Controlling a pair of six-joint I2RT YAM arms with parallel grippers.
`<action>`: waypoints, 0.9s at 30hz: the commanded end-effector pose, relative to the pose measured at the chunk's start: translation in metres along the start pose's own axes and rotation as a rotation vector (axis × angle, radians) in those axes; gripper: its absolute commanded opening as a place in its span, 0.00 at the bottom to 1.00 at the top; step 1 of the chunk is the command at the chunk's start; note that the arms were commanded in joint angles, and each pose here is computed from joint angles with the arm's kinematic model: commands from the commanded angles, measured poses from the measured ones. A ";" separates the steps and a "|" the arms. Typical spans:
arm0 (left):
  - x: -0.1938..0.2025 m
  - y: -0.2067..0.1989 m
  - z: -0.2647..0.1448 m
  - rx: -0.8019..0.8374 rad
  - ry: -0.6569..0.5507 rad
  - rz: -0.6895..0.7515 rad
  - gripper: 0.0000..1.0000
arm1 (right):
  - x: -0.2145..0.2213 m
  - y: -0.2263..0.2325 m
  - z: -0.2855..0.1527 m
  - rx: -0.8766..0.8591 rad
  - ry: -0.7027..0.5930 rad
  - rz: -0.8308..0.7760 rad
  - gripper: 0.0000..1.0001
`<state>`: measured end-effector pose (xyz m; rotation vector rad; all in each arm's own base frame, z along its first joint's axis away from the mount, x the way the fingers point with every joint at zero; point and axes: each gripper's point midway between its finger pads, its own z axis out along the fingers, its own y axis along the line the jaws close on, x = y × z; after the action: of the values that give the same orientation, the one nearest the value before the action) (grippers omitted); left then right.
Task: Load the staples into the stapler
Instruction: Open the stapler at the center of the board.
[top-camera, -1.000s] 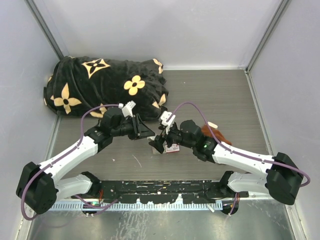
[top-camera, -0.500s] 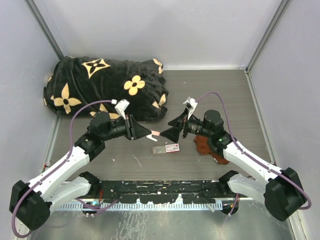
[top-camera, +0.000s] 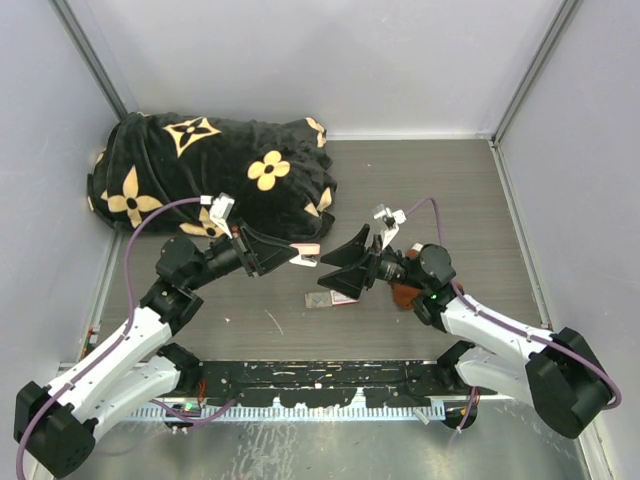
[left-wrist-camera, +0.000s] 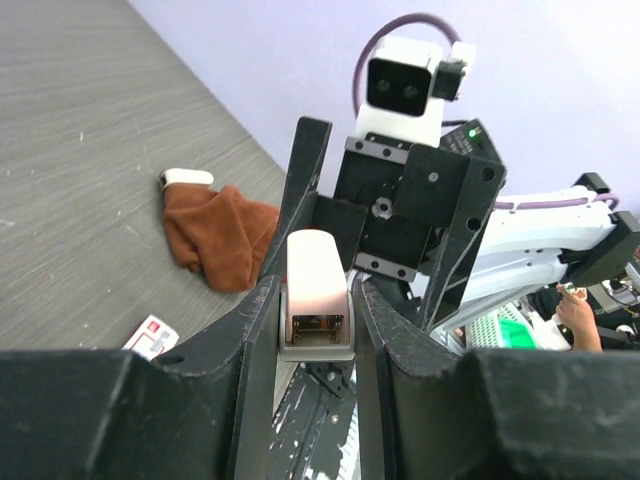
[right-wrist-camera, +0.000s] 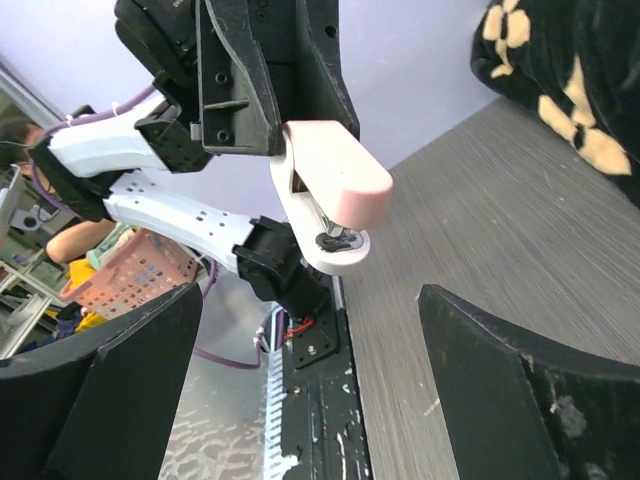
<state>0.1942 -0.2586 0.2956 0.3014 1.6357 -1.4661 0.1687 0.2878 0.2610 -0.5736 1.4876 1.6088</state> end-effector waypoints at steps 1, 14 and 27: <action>-0.031 -0.033 -0.006 0.099 -0.122 0.063 0.00 | -0.028 0.025 0.012 -0.090 -0.140 -0.057 0.93; -0.032 -0.045 -0.008 0.144 -0.116 0.054 0.00 | -0.035 0.043 0.041 -0.178 -0.175 -0.062 0.70; -0.029 -0.050 -0.007 0.183 -0.090 0.041 0.00 | -0.041 0.048 0.047 -0.205 -0.179 -0.070 0.37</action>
<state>0.1806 -0.2560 0.3248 0.3088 1.5321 -1.5467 0.1640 0.3252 0.2974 -0.5541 1.2977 1.7165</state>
